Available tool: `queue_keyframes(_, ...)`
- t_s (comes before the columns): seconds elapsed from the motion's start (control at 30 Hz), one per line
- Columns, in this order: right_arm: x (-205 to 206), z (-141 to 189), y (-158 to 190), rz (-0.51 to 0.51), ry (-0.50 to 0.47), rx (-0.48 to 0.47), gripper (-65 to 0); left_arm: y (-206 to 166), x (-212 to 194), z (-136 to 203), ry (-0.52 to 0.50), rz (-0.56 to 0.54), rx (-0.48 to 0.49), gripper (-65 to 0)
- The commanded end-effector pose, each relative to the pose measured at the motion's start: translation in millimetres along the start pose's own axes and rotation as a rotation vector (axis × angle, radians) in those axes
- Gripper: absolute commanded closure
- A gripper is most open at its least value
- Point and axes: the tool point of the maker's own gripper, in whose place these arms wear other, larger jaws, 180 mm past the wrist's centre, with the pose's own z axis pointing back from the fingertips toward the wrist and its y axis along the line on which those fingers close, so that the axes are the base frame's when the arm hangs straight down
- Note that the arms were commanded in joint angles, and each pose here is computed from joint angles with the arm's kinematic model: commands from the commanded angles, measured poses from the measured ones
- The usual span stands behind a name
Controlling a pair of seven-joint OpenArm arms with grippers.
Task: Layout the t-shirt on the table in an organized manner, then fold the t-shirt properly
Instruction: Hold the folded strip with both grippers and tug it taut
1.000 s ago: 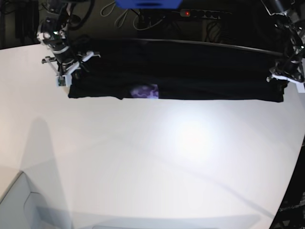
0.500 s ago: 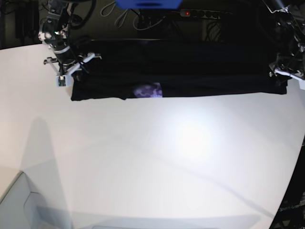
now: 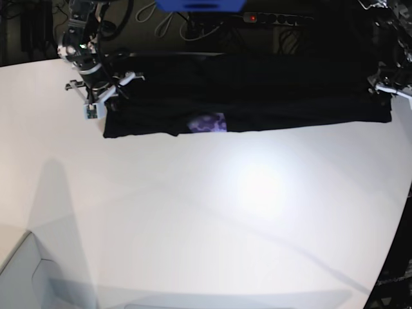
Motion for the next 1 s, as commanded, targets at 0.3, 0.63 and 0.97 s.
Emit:
queue_keyframes(0.3, -10, -1, 2, 0.014, 0.06, 0.003, 0.0, 9, 14, 5, -0.031, 0.001, 0.016, -41.2)
queue_keyframes(0.63, -10, -1, 2, 0.014, 0.06, 0.003, 0.0, 14, -4, -2, 0.027, 0.002, 0.036, -40.3)
queue_keyframes(0.97, -10, -1, 2, 0.014, 0.059, 0.003, 0.0, 18, -26, -21, 0.047, 0.085, 0.028, -3.2)
